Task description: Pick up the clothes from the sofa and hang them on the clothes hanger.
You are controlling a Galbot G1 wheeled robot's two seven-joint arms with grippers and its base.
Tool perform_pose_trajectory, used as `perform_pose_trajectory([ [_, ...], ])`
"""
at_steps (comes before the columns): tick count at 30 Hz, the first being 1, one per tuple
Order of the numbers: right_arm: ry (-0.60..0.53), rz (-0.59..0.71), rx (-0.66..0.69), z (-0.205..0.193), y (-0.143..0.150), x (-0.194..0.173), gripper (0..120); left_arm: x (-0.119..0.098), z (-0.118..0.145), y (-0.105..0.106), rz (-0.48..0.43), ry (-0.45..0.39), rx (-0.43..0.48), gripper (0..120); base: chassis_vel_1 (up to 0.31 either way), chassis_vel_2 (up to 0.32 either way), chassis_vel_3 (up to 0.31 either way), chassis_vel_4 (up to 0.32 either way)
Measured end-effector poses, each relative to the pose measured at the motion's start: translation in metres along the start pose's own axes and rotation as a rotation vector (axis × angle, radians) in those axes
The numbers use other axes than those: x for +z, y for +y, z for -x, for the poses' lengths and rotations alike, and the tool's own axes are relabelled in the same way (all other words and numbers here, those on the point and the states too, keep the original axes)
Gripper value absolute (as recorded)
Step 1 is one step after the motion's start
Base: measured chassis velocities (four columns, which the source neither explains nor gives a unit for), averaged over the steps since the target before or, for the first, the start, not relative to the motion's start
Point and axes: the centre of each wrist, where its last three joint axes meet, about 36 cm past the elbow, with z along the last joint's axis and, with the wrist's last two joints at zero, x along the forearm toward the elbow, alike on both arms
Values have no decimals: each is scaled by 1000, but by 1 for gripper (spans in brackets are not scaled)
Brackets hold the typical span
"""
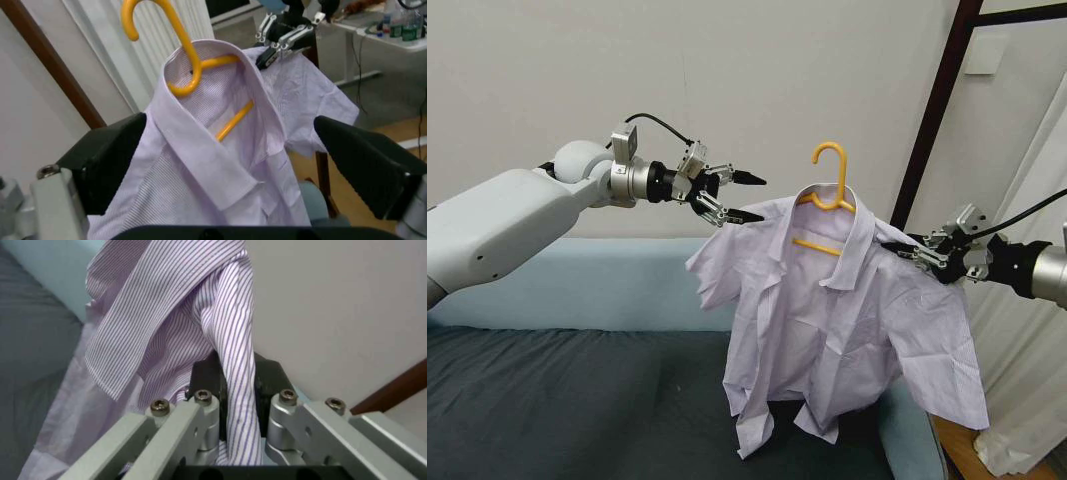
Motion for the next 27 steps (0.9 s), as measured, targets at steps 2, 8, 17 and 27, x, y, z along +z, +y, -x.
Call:
perform_pose_trajectory([
  [2, -12, 27, 23, 0, 3, -3, 8, 13, 2, -17, -25, -42, -64, 100, 0, 0, 0, 0],
  [8, -26, 84, 51, -3, 14, -14, 8, 36, 20, -58, -69, -119, -229, 100, 0, 0, 0, 0],
  [17, -49, 130, 74, -14, 44, -35, 8, 68, 82, -131, -180, -191, -545, 100, 0, 0, 0, 0],
  [27, -45, 147, 88, -18, 48, -42, 8, 74, 117, -153, -189, -183, -657, 100, 0, 0, 0, 0],
])
